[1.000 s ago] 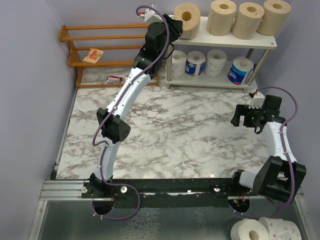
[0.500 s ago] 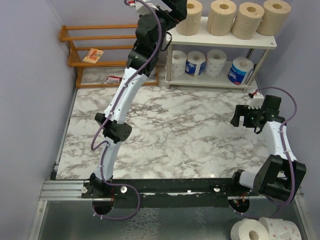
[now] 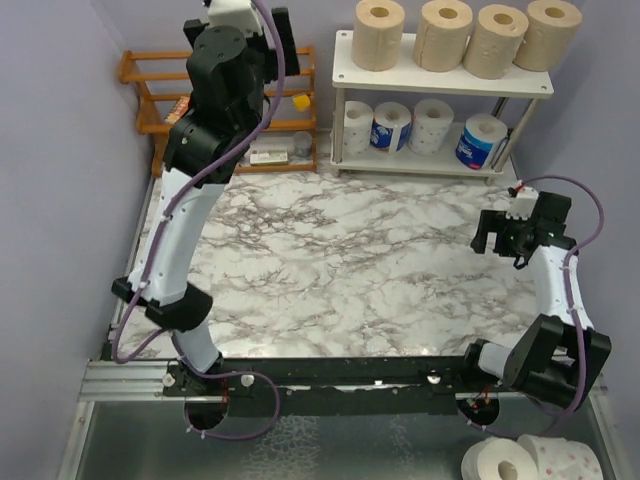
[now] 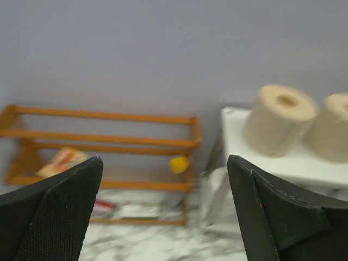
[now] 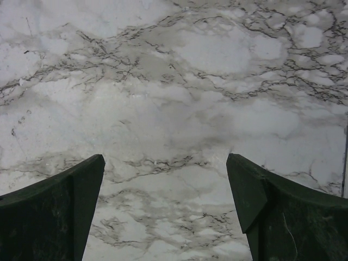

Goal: Place and organize the paper towels onto the shelf

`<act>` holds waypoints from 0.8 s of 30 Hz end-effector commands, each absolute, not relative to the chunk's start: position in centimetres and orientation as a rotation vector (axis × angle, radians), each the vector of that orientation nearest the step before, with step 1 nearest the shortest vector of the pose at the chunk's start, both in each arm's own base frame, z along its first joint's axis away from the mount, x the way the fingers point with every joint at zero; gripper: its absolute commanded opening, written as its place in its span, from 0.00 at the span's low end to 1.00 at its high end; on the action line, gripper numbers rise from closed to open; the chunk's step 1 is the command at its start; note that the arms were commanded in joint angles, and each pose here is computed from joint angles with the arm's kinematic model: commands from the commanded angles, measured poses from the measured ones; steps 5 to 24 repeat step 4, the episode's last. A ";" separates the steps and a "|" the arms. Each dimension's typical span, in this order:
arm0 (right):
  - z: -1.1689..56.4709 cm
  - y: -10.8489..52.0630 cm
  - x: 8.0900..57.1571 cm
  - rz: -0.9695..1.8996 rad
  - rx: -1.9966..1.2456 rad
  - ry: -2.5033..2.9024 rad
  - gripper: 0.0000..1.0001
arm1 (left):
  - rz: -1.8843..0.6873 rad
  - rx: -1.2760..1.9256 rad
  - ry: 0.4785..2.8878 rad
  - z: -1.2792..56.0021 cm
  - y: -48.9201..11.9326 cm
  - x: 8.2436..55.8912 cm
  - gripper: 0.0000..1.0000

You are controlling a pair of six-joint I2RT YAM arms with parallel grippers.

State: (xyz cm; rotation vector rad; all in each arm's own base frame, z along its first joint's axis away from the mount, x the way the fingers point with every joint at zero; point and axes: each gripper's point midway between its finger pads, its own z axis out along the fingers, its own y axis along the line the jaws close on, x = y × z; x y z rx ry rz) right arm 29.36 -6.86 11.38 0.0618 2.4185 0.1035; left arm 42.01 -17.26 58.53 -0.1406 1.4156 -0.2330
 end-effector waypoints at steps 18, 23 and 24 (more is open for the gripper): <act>13.3 -9.0 29.3 0.036 0.107 2.347 0.95 | 0.674 0.148 1.819 41.4 -8.5 40.1 0.98; 13.3 -9.0 29.3 0.036 0.107 2.347 0.95 | 0.674 0.148 1.819 41.4 -8.5 40.1 0.98; 13.3 -9.0 29.3 0.036 0.107 2.347 0.95 | 0.674 0.148 1.819 41.4 -8.5 40.1 0.98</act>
